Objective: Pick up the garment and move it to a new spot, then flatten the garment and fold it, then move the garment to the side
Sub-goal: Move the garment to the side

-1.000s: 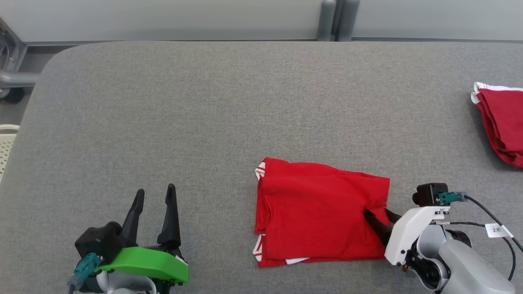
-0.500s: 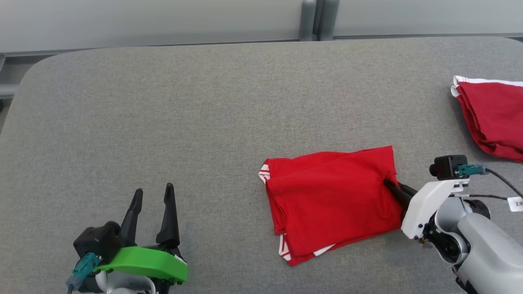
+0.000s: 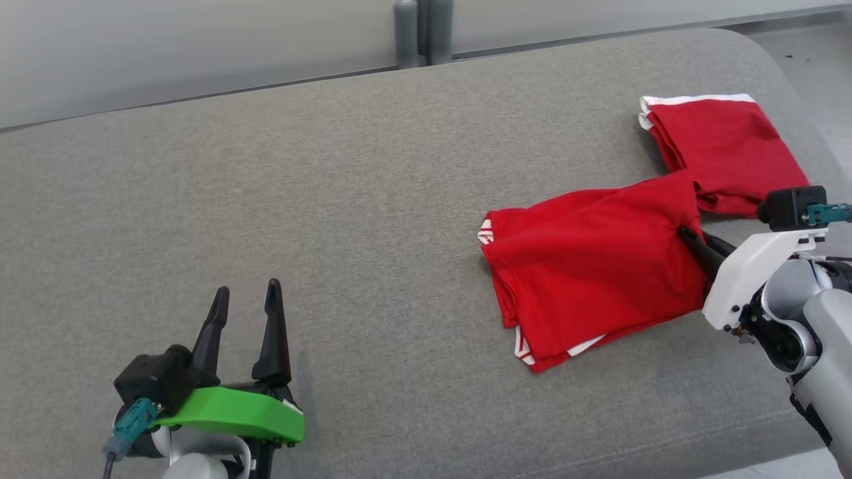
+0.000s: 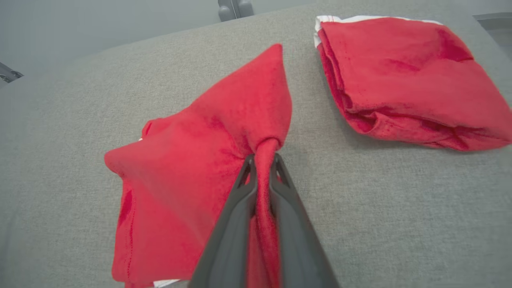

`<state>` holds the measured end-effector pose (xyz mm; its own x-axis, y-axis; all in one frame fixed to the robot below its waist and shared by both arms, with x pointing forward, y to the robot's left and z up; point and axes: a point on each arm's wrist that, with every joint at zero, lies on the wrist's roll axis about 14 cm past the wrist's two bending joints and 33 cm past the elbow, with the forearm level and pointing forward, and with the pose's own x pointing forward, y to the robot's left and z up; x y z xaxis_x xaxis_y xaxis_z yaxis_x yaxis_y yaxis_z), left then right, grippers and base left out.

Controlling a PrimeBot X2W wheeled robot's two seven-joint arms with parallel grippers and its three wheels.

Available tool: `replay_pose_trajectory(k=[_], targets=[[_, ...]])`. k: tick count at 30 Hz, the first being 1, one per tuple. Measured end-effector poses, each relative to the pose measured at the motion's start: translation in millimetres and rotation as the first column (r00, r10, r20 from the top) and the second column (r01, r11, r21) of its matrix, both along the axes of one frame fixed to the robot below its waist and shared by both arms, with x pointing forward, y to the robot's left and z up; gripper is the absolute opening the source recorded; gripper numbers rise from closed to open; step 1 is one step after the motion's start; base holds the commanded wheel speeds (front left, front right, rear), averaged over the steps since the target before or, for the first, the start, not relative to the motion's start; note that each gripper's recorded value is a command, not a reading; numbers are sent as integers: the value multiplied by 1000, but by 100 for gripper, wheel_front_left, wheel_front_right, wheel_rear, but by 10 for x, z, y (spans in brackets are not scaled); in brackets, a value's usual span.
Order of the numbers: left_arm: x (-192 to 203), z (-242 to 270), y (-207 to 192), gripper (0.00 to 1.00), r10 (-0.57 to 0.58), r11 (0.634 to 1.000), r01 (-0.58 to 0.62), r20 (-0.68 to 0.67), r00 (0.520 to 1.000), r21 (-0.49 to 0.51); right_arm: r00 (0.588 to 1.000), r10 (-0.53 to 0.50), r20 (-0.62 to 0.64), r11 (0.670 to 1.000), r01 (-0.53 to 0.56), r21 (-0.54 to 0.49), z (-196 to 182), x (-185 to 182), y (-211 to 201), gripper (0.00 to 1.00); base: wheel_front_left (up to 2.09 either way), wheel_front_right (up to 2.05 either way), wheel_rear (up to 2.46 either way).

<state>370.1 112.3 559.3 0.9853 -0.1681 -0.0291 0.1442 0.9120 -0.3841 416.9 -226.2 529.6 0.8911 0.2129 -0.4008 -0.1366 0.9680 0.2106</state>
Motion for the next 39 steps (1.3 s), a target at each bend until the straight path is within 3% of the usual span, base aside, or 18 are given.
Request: replay_pose_trajectory(k=[18,25,39], targets=[[393,-76,-681,100,-196,981,196,7,981,5,977,-213,10,976,213,-35,53,-295,-751,0,0,0,0],[376,-75,-597,100,-172,985,172,3,985,10,984,-169,49,984,172,-50,228,-156,-620,0,0,0,0],[274,-32,-363,100,-93,996,93,7,996,-14,978,-85,189,991,103,-88,964,421,-325,0,0,0,0]])
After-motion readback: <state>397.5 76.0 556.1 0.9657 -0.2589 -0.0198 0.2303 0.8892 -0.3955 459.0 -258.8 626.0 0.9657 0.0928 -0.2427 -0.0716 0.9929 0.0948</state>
